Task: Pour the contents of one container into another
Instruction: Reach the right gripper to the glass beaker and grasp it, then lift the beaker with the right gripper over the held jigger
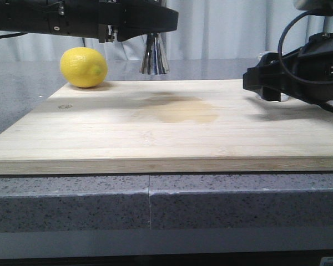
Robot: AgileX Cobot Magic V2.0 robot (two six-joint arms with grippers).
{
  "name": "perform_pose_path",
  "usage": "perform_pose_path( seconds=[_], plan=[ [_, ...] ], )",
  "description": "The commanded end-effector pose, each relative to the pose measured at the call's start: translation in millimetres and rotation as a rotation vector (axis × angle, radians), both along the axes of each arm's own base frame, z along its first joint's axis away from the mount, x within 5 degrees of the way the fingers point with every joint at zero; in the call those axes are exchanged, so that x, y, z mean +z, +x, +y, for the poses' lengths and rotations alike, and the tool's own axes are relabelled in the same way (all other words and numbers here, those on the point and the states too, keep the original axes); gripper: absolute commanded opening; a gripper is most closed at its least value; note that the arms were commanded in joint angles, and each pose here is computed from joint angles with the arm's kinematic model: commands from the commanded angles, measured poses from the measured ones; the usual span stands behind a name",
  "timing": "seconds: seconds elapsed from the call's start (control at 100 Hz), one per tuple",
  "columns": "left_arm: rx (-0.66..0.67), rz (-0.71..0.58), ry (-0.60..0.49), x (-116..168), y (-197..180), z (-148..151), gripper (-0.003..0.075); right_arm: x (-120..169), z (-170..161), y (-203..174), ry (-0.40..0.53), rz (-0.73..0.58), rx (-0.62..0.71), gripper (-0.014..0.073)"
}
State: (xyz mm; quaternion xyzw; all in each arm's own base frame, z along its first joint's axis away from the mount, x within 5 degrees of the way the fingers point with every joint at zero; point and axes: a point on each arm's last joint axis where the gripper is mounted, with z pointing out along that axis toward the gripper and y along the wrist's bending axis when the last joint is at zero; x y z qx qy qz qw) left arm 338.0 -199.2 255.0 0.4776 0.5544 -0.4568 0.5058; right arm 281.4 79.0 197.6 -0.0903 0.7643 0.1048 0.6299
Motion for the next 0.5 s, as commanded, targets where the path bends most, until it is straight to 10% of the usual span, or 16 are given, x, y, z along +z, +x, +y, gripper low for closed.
perform_pose_path(
  seconds=[0.0,0.49],
  plan=[
    [-0.061,-0.063,-0.163,43,-12,-2,0.0206,21,2,4,0.031,-0.125,0.009,0.0357],
    [-0.061,-0.063,-0.163,43,-12,-2,0.0206,49,4,9,0.012,-0.130,0.022,0.0304]
  ],
)
